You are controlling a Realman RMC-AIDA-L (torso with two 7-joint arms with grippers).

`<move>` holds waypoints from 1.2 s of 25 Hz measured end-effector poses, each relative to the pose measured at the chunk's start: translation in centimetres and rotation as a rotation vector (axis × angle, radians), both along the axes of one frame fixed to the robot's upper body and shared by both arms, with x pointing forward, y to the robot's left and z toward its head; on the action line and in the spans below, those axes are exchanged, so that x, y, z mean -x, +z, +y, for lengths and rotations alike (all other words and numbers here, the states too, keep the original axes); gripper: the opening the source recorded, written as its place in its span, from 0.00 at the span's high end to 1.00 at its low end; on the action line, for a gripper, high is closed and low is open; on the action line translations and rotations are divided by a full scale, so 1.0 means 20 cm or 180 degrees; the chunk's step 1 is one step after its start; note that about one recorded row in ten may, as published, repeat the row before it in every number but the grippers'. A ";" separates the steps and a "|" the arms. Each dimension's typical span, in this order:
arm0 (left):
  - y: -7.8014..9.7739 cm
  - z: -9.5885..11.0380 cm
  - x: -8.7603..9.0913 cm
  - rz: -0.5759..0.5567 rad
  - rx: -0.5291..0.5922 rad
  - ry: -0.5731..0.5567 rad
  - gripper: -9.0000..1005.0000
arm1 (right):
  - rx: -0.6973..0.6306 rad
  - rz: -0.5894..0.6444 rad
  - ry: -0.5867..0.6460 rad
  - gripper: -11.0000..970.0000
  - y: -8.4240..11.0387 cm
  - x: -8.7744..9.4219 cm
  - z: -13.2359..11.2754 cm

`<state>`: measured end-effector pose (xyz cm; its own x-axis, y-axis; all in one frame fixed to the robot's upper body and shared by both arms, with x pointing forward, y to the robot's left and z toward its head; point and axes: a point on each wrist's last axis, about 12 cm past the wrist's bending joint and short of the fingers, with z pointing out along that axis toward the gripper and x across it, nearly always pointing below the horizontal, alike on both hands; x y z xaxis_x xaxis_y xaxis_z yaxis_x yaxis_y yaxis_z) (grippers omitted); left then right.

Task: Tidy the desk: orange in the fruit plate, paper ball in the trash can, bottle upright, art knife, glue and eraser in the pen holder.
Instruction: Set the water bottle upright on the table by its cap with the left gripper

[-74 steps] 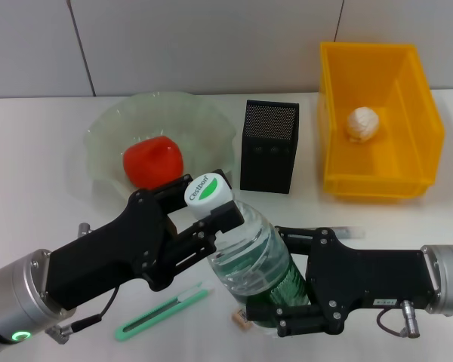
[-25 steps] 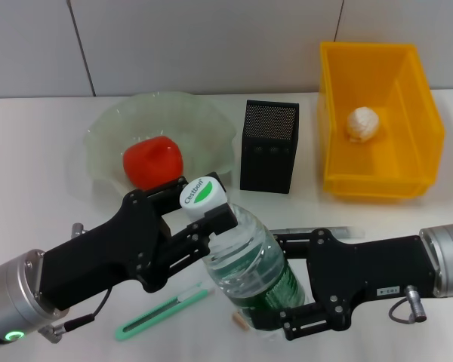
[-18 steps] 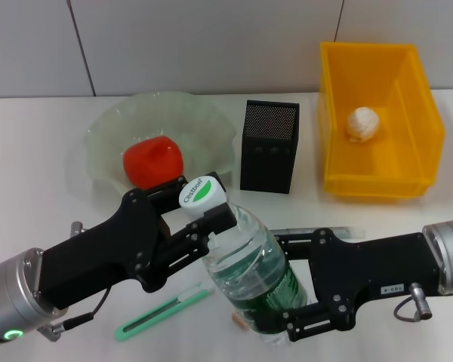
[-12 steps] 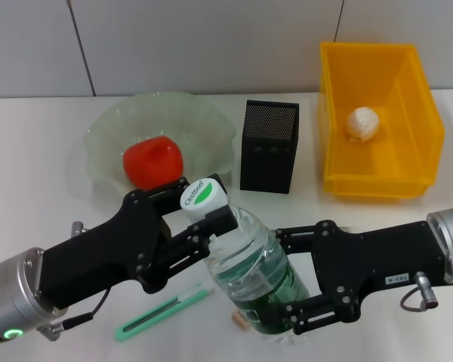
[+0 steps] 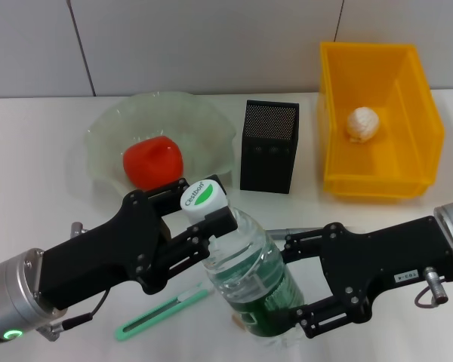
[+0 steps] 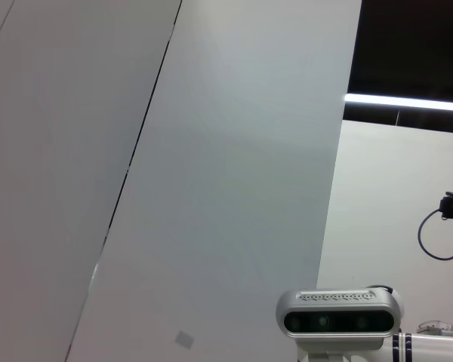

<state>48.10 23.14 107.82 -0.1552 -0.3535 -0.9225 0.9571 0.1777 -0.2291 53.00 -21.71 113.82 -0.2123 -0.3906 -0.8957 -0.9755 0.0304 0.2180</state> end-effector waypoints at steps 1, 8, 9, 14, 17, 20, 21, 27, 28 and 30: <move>0.00 0.00 0.00 -0.0002 -0.0001 0.0001 0.56 | 0.0007 0.0003 -0.0001 0.20 0.01 0.00 0.00; 0.00 0.01 0.00 -0.0024 -0.0030 -0.0002 0.56 | 0.0051 -0.0001 -0.0008 0.20 0.05 -0.01 -0.01; 0.00 0.01 0.00 -0.0029 -0.0037 0.0000 0.56 | 0.0057 0.0003 -0.0019 0.20 0.05 0.00 -0.02; 0.01 0.03 0.00 -0.0075 -0.0070 0.0038 0.56 | 0.0050 0.0021 -0.0137 0.19 0.04 0.01 -0.06; 0.01 0.06 0.00 -0.0135 -0.0112 0.0097 0.56 | -0.0001 0.0021 -0.0266 0.19 0.02 0.04 -0.12; 0.02 0.11 -0.01 -0.0224 -0.0162 0.0226 0.56 | -0.0093 -0.0032 -0.0431 0.20 -0.01 0.07 -0.20; 0.02 0.11 -0.01 -0.0224 -0.0162 0.0226 0.56 | -0.0134 -0.0066 -0.0470 0.20 -0.02 0.09 -0.22; 0.02 0.22 -0.02 -0.0538 -0.0319 0.0842 0.56 | -0.0549 -0.0348 -0.0609 0.20 -0.11 0.18 -0.31; 0.01 0.23 -0.03 -0.0545 -0.0360 0.0917 0.56 | -0.0584 -0.0416 -0.0609 0.20 -0.14 0.19 -0.31; 0.00 0.25 -0.04 -0.0540 -0.0449 0.1071 0.56 | -0.0624 -0.0525 -0.0600 0.20 -0.19 0.23 -0.32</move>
